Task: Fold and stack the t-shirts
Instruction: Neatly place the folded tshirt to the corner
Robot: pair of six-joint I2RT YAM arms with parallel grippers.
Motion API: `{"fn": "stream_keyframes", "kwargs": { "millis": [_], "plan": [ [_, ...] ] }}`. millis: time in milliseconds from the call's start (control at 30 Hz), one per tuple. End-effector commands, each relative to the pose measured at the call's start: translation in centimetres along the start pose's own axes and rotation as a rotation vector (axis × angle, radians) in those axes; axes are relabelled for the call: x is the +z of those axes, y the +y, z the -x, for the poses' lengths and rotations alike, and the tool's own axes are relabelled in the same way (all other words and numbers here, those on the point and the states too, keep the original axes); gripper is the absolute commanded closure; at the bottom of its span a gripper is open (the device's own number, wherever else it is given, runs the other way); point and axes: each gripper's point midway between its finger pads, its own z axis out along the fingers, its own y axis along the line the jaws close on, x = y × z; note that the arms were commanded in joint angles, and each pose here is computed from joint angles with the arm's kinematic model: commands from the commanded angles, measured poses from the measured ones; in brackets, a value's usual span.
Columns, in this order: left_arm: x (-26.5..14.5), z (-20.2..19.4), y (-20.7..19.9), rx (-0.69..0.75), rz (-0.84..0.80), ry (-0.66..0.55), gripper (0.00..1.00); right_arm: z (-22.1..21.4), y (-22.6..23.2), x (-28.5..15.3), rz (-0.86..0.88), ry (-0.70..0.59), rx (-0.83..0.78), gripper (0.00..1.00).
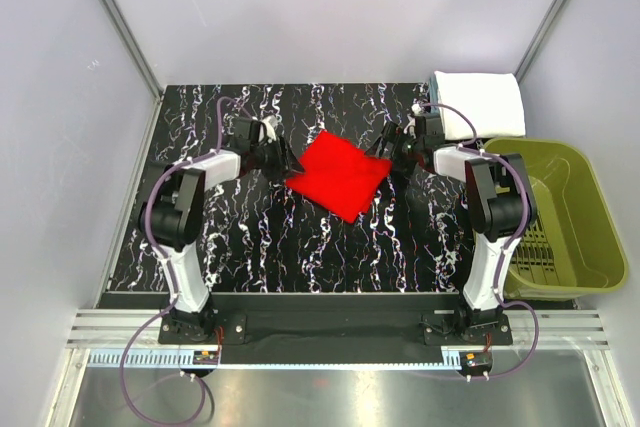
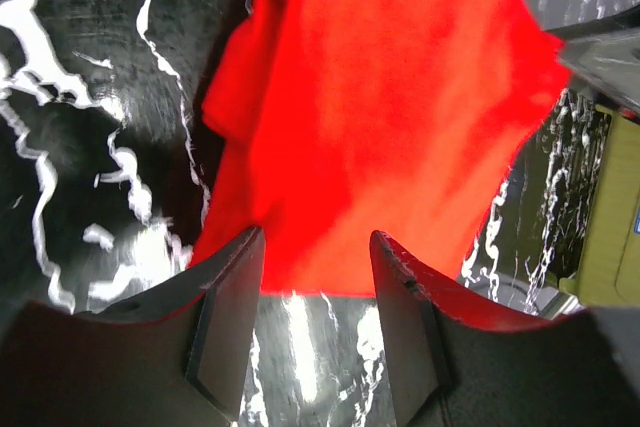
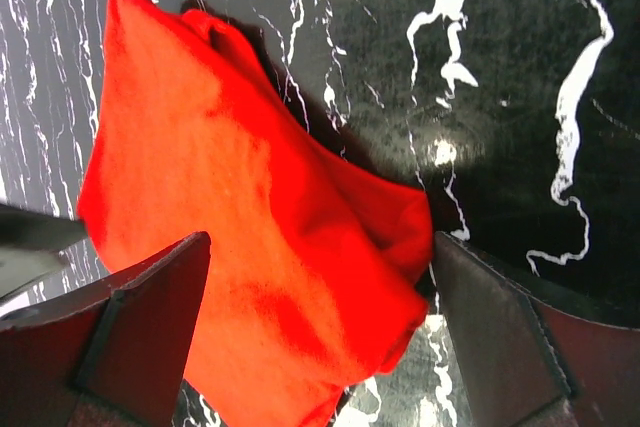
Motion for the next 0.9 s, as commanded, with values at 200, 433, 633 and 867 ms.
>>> {"fn": "stream_keyframes", "kwargs": {
  "millis": [200, 433, 633, 867],
  "plan": [
    [2.2, -1.4, 1.3, -0.055, -0.002, 0.050, 0.48, -3.7, -0.8, 1.4, 0.072, 0.168, -0.057, 0.00],
    [2.5, -2.6, 2.2, -0.066, 0.012, 0.068, 0.48, -5.4, -0.1, 1.2, 0.138, 0.269, -0.046, 0.00],
    [2.3, -2.8, 2.6, -0.067, 0.036, 0.072, 0.49, -4.6, -0.7, 0.6, 0.090, 0.246, -0.030, 0.00],
    [2.3, -3.1, 3.0, -0.066, 0.050, 0.079, 0.49, -4.5, 0.5, 0.3, 0.234, 0.266, -0.003, 0.00]
  ]
}}
